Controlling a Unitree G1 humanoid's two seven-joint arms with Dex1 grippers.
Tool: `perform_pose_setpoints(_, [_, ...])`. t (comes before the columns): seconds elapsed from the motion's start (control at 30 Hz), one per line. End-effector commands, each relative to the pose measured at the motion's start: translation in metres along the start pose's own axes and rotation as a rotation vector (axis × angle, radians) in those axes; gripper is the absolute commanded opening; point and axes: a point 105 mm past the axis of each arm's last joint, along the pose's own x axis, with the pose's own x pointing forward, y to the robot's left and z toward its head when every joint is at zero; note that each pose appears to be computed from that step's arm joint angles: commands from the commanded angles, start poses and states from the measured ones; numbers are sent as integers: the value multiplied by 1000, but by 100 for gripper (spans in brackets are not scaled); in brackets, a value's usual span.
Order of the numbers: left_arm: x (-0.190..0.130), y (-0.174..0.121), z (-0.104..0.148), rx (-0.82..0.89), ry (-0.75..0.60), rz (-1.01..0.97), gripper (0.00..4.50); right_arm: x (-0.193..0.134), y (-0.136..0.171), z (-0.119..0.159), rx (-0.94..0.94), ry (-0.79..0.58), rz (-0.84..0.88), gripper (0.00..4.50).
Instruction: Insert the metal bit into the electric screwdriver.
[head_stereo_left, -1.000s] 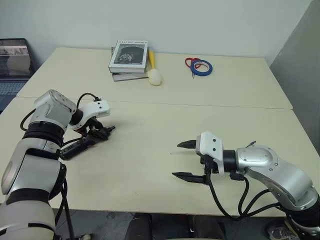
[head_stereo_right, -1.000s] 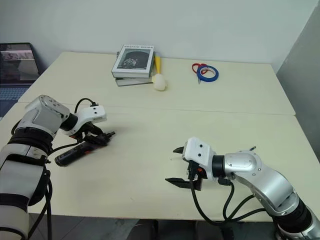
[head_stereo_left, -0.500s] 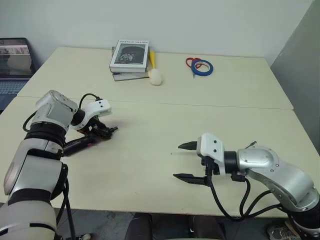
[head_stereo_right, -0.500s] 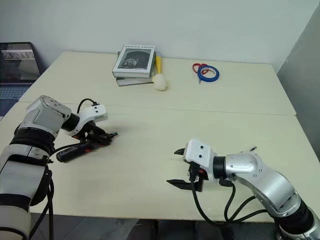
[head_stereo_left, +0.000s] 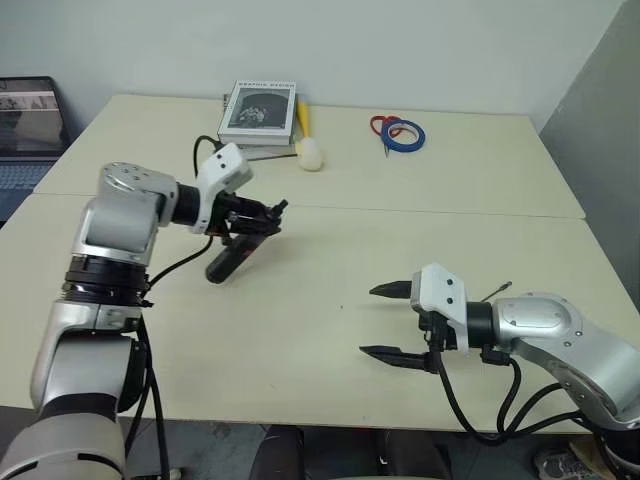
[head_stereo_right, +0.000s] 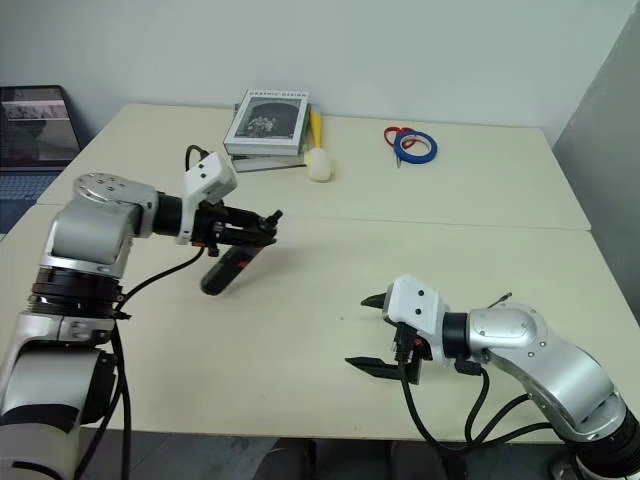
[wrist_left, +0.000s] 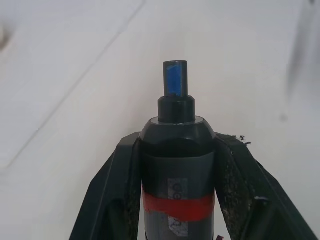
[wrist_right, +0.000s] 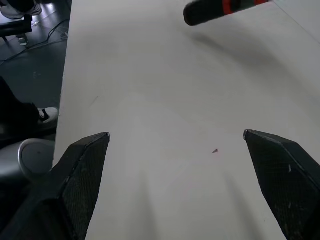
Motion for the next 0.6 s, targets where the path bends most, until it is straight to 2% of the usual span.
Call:
perform_pose_setpoints(0.03, [2, -4, 30, 26, -205, 82, 166, -12, -6, 12, -61, -25, -45, 450])
perform_pose_setpoints(0.17, [26, 1, 40, -13, -413, 221, 166, -26, -27, 25, -170, -82, -201, 450])
perform_pose_setpoints(0.27, [40, -6, 51, -13, -524, 258, 166, -36, -29, 27, -182, -113, -225, 450])
perform_pose_setpoints(0.47, [67, -22, 61, -4, -645, 310, 166, -59, -26, 55, -134, -286, -205, 450])
perform_pose_setpoints(0.6, [75, -31, 46, -9, -643, 311, 166, -63, -25, 59, -103, -295, -203, 450])
